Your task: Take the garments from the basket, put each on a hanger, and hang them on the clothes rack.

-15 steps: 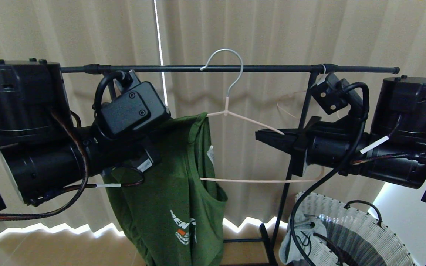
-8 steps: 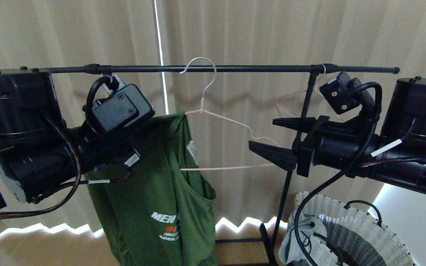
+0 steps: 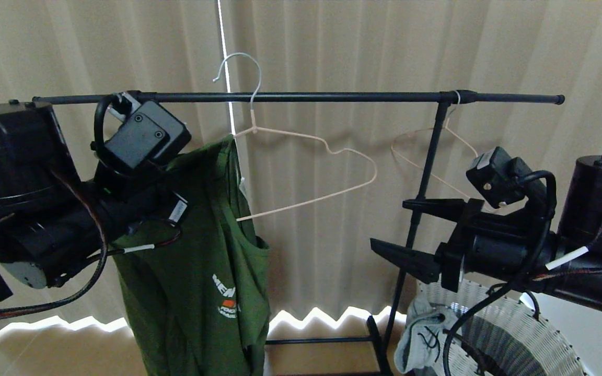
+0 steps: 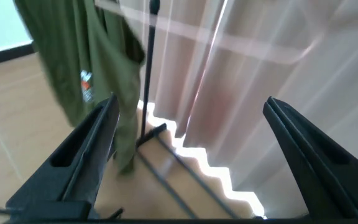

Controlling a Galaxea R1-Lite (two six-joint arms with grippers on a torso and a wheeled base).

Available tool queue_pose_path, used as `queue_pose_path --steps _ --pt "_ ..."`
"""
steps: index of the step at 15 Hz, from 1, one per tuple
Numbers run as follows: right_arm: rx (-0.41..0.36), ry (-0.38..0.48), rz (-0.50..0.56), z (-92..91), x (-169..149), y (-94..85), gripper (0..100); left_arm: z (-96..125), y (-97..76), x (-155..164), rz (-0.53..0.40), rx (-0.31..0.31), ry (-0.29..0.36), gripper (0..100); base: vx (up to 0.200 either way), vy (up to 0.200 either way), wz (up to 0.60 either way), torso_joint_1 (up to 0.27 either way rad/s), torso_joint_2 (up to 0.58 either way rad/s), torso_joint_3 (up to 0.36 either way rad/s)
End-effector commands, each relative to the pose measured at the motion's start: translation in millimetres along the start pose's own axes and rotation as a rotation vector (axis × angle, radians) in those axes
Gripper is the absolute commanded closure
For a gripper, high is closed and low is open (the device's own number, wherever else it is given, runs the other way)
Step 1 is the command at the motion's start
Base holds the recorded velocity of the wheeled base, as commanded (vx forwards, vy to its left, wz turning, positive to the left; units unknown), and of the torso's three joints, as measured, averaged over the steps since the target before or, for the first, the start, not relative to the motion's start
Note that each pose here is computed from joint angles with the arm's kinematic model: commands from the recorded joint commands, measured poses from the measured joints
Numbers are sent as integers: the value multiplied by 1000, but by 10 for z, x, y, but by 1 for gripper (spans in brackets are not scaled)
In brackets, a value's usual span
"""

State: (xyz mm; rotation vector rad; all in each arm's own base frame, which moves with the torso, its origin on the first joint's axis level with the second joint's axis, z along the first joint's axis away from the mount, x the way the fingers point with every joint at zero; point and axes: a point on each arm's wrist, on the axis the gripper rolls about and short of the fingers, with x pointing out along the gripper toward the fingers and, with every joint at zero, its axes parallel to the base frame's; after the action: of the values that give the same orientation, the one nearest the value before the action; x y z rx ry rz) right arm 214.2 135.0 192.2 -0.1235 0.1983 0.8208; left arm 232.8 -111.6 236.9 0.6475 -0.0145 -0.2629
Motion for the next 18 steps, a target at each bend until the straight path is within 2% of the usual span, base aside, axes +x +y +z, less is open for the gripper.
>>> queue_pose_path --steps 1,2,3,6,7,10,16,18 --pt "10 29 10 -78 16 16 0 105 -61 -25 -43 -75 -51 100 0 0 0 0 0 0" --pt "12 36 14 -93 34 17 0 135 -83 -41 -63 -101 -68 100 0 0 0 0 0 0" --pt "15 50 22 -125 89 26 0 191 -96 -60 -112 -133 -113 100 0 0 0 0 0 0" --pt "1 13 44 -135 215 65 0 304 -19 -108 -163 -142 -205 100 0 0 0 0 0 0" --pt "0 5 44 -142 235 61 0 319 -16 -104 -163 -144 -210 100 0 0 0 0 0 0" --pt "4 -26 70 -197 413 113 0 412 -23 -96 -176 -205 -236 100 0 0 0 0 0 0" --pt "-15 -76 116 -193 577 234 0 521 -129 -156 -243 -209 -303 100 0 0 0 0 0 0" --pt "-7 -71 130 -203 579 272 0 521 -132 -148 -243 -209 -303 100 0 0 0 0 0 0"
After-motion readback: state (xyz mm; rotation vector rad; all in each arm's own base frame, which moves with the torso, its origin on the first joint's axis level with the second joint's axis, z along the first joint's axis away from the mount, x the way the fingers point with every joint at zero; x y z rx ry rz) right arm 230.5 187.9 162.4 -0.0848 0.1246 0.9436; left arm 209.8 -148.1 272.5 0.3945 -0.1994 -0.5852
